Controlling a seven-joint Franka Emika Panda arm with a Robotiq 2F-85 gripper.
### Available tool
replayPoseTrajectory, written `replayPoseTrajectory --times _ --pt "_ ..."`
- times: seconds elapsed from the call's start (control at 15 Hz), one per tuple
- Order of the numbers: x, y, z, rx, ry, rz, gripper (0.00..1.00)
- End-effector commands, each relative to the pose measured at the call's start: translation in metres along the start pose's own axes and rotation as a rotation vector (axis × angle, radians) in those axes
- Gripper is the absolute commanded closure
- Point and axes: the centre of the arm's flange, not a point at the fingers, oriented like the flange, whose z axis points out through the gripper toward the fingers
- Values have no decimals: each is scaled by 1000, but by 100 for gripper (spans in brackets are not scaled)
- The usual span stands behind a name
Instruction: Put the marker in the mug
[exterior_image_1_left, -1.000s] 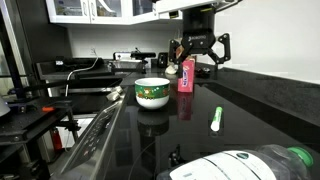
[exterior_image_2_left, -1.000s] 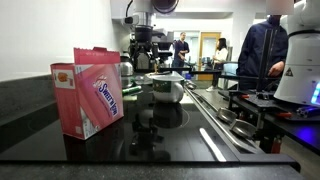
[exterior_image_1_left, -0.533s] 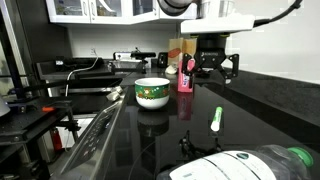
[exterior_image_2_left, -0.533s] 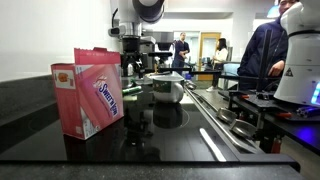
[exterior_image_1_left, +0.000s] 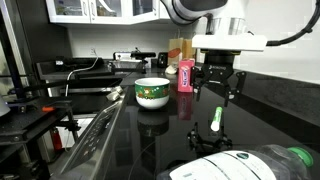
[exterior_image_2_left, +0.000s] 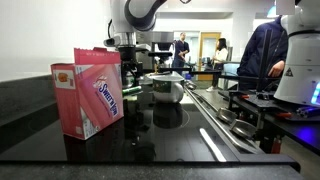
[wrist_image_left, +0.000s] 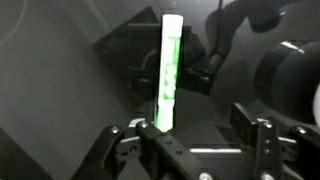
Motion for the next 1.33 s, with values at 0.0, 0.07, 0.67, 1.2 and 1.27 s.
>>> replayPoseTrajectory --times 0.0,0.07,0.67,1.2,1.27 --pt "6 18 -4 18 -17 -15 20" --pt "6 20 -3 26 -18 -12 24" --pt "4 30 10 58 -20 6 66" --pt "3 32 14 67 -19 4 99" --pt "3 33 12 63 -17 3 100"
